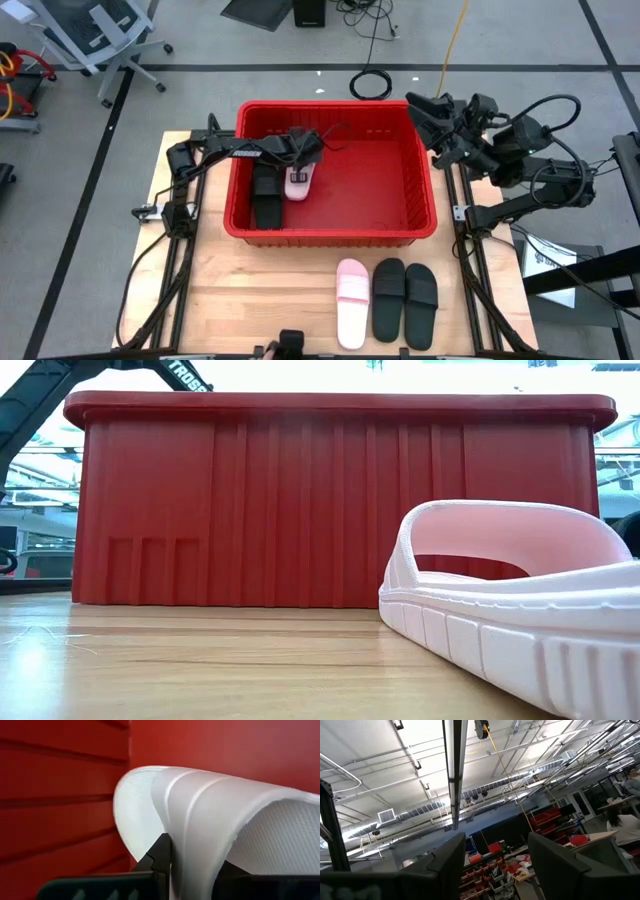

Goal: Pick and place slides into bin
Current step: Put the left pink slide into the bin

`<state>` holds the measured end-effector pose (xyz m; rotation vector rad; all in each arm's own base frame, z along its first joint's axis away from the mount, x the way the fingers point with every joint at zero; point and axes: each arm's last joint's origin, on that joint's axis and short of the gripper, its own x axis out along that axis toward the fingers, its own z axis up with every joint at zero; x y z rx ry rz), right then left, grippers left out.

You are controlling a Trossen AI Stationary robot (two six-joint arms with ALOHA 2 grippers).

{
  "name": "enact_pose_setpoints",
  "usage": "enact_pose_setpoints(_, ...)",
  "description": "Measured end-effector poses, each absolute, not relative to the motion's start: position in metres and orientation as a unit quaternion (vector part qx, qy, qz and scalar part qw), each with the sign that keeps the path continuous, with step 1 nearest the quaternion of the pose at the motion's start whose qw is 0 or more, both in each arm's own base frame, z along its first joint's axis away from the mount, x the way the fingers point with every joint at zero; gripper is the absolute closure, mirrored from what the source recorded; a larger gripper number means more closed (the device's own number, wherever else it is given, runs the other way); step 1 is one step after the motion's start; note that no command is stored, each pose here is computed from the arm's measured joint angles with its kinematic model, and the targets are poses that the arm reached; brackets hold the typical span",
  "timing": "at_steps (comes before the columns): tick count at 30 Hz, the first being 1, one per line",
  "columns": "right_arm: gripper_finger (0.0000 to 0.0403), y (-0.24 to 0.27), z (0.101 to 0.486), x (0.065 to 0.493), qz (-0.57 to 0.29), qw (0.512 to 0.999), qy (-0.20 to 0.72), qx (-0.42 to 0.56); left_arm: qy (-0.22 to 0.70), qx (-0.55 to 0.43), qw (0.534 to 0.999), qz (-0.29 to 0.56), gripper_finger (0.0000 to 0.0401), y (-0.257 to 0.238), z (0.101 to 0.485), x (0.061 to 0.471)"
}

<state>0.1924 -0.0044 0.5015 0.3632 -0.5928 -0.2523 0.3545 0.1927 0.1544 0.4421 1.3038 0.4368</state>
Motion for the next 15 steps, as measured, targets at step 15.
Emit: enact_pose_setpoints(15,0.0197,-0.0004,0.4976,0.201,-0.108,0.933,-0.28,0.2,0.57,0.19,0.775,0.196,0.0365,0.1957,0.1556,0.3577)
